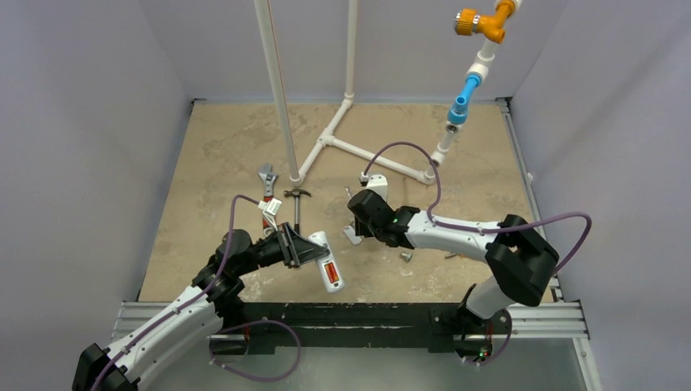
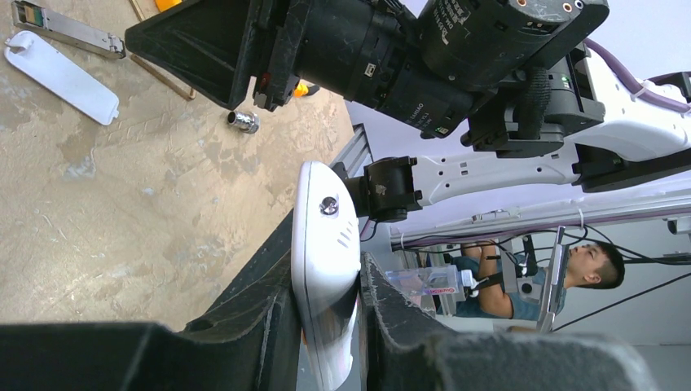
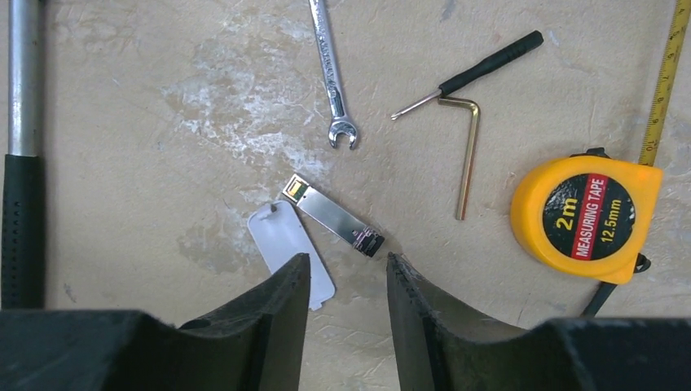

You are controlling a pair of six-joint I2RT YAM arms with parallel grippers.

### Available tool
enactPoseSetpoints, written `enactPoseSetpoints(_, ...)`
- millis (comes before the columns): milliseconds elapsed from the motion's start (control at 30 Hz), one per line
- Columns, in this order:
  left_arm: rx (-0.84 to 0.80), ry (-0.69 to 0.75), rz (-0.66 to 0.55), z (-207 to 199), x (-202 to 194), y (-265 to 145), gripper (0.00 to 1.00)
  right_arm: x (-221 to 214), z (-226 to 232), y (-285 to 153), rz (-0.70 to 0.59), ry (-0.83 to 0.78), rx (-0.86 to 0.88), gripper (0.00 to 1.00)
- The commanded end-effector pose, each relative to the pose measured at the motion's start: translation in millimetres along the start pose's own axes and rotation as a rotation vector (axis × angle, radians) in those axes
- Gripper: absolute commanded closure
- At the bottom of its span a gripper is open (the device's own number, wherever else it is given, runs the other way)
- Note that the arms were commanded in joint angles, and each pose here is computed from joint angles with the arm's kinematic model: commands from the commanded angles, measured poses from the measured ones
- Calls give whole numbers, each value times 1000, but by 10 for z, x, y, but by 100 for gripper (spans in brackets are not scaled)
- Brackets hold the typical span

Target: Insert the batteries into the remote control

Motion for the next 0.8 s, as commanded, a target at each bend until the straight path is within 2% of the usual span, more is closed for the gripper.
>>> enactPoseSetpoints(0, -46, 26, -6, -91, 16, -9, 100, 17, 83, 3, 2, 5, 48, 58)
enactPoseSetpoints(133, -45, 26, -6, -90, 16, -13, 100, -73, 198, 29, 25, 4, 124, 54)
enactPoseSetpoints(300, -44, 25, -8, -90, 18, -14, 100, -186, 284, 90, 76, -21, 161, 56)
enactPoseSetpoints(767, -42, 28, -15, -94, 20, -36, 100, -314, 241, 255, 132, -74, 103, 60)
Point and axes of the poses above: each gripper's point midway between its finger pads, its own y axis out along the fingers, its own z axis along the line the jaws close on, x = y × z, the point moved 1 cm from there along -y, back along the fingers, and after that the axes turned 4 degrees about -y, right-handed, at the moved point
